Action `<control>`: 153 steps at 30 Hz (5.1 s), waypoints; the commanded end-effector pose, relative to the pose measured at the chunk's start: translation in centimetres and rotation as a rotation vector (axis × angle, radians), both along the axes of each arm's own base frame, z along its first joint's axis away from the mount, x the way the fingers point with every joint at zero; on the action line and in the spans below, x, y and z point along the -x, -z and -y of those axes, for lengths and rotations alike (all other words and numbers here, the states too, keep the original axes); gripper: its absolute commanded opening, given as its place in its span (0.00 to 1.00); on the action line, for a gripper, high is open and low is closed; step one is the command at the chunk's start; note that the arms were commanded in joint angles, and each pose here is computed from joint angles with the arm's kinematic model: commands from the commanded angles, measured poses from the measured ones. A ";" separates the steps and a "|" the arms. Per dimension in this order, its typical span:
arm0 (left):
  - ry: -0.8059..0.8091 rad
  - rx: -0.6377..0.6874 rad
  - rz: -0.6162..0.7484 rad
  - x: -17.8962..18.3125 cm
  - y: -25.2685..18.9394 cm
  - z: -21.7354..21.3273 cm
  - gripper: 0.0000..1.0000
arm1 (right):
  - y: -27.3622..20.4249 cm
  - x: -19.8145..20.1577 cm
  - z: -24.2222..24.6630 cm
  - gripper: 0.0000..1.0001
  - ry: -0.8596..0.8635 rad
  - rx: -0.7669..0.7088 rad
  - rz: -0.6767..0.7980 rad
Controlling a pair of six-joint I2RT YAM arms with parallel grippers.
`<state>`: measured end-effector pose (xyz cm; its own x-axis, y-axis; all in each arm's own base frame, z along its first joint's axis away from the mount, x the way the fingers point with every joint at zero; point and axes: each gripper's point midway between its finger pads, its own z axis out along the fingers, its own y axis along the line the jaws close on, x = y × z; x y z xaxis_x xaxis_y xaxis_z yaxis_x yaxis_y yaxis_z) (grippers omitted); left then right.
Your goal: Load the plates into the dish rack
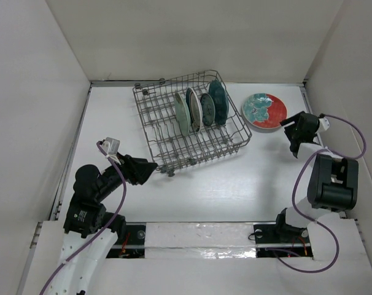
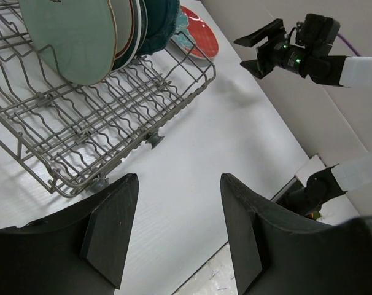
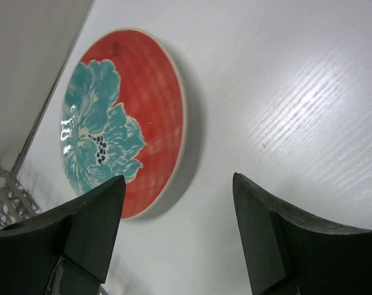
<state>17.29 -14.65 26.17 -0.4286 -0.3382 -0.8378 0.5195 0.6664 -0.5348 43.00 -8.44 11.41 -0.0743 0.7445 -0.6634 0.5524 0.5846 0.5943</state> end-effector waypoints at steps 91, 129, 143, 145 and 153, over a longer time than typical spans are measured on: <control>0.019 0.096 0.126 3.8 -4.1 -0.4 0.51 | -17.0 -2.3 -54.0 0.00 -0.682 1.030 0.292; 0.018 0.095 0.116 3.4 -3.8 -0.3 0.52 | -20.6 -1.4 -49.4 0.66 -0.848 0.489 0.357; -0.005 0.056 0.059 1.3 -2.6 -0.3 0.59 | -25.3 5.7 -41.4 0.38 -0.833 0.360 0.544; -0.006 0.054 0.043 1.2 -2.5 -0.2 0.59 | -23.2 6.3 -40.4 0.17 -0.840 0.355 0.520; -0.006 0.056 0.046 1.1 -2.6 -0.2 0.60 | -19.7 6.9 -38.7 0.10 -0.867 0.365 0.442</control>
<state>16.13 -14.40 26.22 -0.4566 -0.3804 -0.8042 0.4880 0.6487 -0.5839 36.47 29.98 30.17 -0.1996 0.2629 -0.9439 -0.3392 0.8852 0.3183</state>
